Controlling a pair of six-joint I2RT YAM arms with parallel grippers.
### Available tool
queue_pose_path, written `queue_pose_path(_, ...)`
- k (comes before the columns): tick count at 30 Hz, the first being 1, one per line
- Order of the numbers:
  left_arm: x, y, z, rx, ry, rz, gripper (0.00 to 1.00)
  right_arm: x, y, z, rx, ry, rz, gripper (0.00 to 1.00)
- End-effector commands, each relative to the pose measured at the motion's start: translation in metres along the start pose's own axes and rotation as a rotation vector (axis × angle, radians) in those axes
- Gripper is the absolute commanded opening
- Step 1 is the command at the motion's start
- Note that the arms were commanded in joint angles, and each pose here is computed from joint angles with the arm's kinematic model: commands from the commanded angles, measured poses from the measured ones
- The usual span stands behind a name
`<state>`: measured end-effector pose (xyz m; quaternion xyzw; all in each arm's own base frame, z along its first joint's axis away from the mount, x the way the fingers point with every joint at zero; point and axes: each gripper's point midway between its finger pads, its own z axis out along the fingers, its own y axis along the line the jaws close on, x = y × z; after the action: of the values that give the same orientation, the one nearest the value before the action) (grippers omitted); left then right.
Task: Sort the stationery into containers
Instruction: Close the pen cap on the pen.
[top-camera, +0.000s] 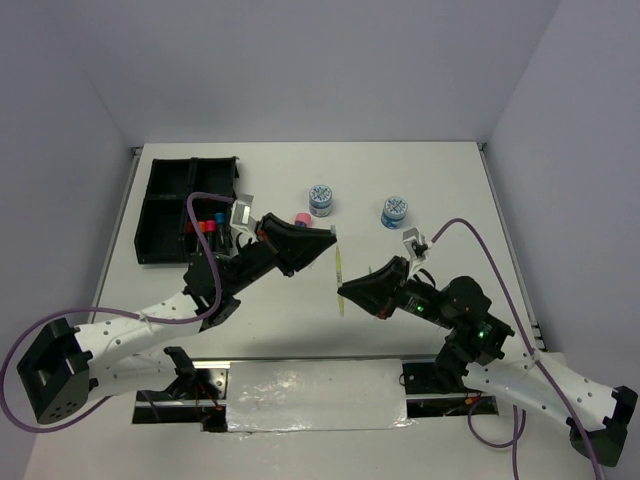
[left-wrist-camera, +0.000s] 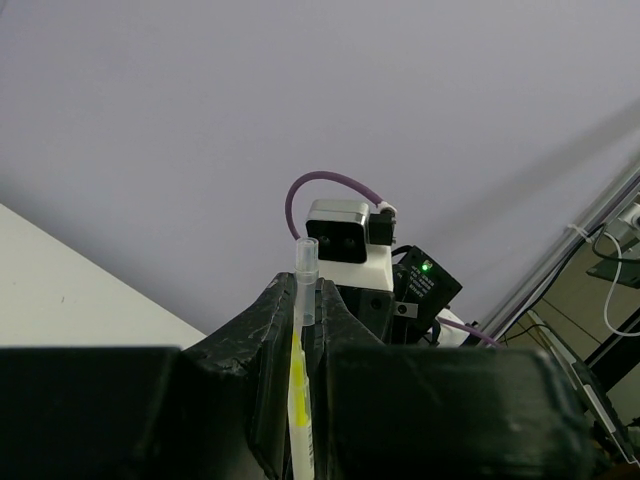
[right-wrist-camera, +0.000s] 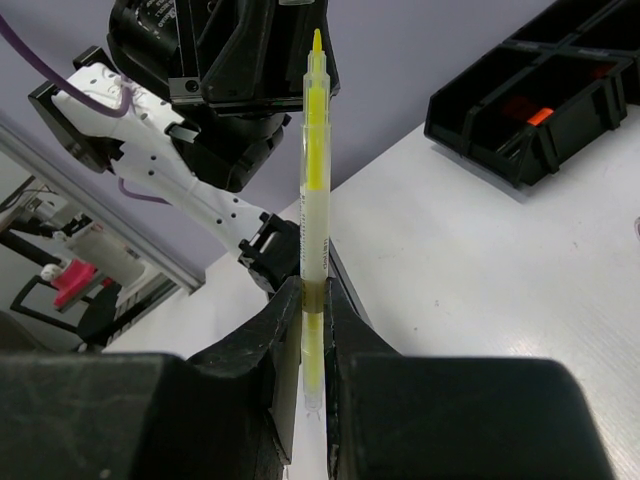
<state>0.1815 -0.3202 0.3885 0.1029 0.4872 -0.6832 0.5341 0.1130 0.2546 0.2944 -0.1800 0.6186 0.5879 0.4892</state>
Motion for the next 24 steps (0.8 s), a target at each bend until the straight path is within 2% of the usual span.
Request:
queue_pose_path(1,-0.0096,-0.0146,0.0001,0.064,-0.043,0.014,0.0,-0.0277,0.0232,0.0002,-0.063,-0.068,-0.038,0.0)
queue_pose_path(24,-0.0135,-0.0155,0.0017,0.057,-0.049,0.025,0.0,-0.0256,0.0148,0.0091,-0.019,-0.037,-0.037,0.0)
